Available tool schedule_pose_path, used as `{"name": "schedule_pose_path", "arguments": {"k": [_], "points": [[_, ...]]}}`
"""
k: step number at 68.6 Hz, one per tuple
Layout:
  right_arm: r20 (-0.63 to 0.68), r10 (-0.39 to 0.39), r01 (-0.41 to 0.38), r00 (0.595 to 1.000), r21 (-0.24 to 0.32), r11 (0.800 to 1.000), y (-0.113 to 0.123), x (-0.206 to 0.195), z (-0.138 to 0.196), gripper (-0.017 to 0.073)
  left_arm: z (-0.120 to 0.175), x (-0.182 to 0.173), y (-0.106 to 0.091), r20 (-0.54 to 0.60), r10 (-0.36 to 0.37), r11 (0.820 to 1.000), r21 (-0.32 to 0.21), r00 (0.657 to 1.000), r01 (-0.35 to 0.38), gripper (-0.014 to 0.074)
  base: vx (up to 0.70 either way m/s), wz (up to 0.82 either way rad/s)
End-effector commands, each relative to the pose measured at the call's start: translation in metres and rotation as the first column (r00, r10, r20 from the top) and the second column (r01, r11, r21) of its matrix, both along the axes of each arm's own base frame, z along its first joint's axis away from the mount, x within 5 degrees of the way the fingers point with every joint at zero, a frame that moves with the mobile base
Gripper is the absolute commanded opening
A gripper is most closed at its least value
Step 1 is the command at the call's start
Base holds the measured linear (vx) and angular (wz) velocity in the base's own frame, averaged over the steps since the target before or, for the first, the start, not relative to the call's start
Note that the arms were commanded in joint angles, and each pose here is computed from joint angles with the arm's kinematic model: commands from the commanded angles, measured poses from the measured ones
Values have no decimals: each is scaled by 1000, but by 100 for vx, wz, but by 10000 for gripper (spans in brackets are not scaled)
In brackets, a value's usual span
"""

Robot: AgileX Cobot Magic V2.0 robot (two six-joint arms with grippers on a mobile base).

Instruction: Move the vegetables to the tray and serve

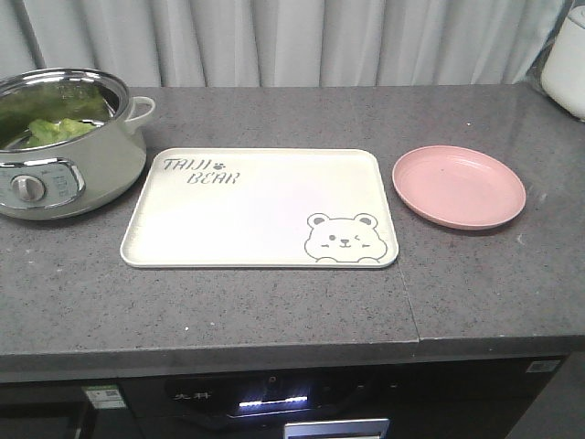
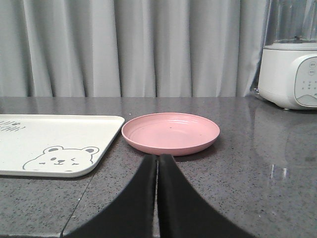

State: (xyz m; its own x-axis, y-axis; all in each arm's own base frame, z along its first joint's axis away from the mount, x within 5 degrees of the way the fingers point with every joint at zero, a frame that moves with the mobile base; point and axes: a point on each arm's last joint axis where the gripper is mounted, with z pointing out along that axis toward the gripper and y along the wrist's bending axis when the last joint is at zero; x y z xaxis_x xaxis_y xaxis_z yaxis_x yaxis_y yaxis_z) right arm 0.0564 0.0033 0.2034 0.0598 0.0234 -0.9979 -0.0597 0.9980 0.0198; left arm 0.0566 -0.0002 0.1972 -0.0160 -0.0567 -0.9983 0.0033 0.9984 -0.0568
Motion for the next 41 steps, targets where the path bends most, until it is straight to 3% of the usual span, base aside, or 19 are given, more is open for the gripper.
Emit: {"name": "schedule_pose_path", "arguments": {"k": [1,41], "points": [[67,-5,6,998,-1,1000,0,0,2,-2,-1,0,0,60,-1,1000,-10,998,1,-6,2,-1],[67,-5,6,998,-1,1000,0,0,2,-2,-1,0,0,60,-1,1000,-10,998,1,-6,2,-1]]}}
